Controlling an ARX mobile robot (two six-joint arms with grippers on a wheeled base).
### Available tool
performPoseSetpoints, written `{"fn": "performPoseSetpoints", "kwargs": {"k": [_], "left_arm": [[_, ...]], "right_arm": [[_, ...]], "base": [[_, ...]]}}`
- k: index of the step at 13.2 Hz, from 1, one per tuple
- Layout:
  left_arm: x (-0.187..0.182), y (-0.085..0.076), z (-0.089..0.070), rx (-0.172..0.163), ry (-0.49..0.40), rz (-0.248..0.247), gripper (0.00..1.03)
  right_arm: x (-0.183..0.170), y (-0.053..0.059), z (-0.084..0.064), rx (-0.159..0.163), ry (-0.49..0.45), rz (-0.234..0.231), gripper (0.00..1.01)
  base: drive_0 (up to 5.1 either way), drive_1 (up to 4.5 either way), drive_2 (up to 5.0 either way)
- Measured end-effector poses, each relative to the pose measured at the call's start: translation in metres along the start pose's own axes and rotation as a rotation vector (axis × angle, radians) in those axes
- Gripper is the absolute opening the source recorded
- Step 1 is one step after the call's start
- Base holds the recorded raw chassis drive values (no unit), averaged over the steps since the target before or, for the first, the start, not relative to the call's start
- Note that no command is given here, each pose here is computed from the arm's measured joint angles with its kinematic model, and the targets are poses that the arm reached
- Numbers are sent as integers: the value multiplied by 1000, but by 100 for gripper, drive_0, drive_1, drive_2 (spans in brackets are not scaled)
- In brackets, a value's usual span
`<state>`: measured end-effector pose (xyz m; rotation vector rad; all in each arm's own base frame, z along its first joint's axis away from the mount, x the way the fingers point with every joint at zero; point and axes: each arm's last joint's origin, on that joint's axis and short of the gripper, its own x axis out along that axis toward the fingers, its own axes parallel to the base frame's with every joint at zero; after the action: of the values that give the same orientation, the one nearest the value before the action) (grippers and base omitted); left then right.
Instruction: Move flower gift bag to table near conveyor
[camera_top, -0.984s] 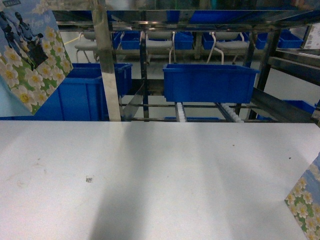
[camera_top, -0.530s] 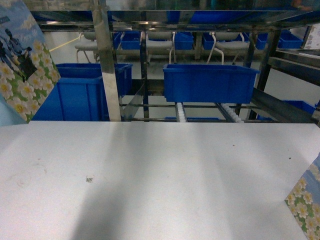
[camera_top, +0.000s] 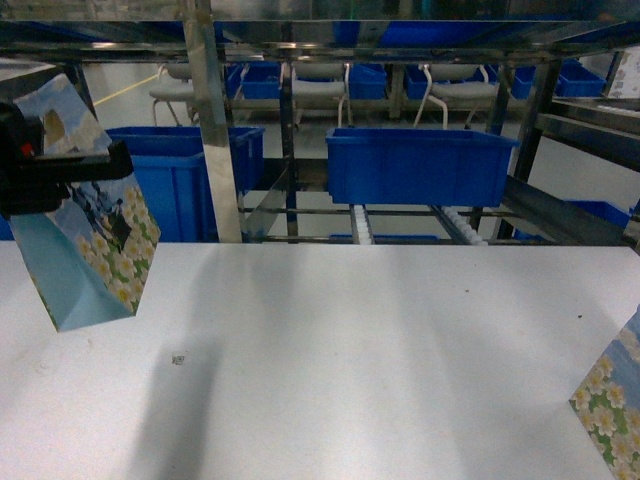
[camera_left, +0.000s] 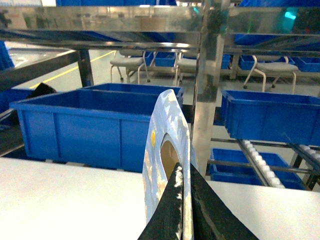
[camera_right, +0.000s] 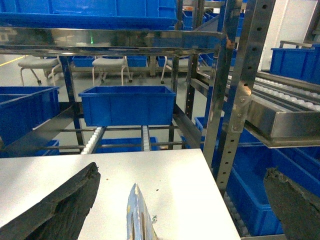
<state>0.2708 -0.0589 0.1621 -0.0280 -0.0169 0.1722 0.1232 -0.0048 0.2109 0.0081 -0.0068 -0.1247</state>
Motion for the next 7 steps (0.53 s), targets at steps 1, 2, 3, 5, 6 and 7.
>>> {"fn": "performPoseSetpoints", "kwargs": {"k": [1, 2, 3, 5, 6, 7], "left_arm": [[2, 0, -17, -11, 24, 10, 2], [3, 0, -32, -11, 73, 15, 2], [4, 0, -46, -3, 122, 8, 2], [4, 1, -65, 9, 190, 4, 2], [4, 1, -69, 13, 204, 2, 2], [5, 0, -74, 19, 219, -1, 2]], "right_arm": [[0, 0, 0, 0, 1, 0, 98], [0, 0, 0, 0, 0, 0, 98], [0, 0, 0, 0, 0, 0, 98], [0, 0, 0, 0, 0, 0, 98], [0, 0, 0, 0, 0, 0, 98], [0, 0, 0, 0, 0, 0, 98]], "base": [[0, 0, 0], [0, 0, 0], [0, 0, 0], [0, 0, 0], [0, 0, 0], [0, 0, 0]]}}
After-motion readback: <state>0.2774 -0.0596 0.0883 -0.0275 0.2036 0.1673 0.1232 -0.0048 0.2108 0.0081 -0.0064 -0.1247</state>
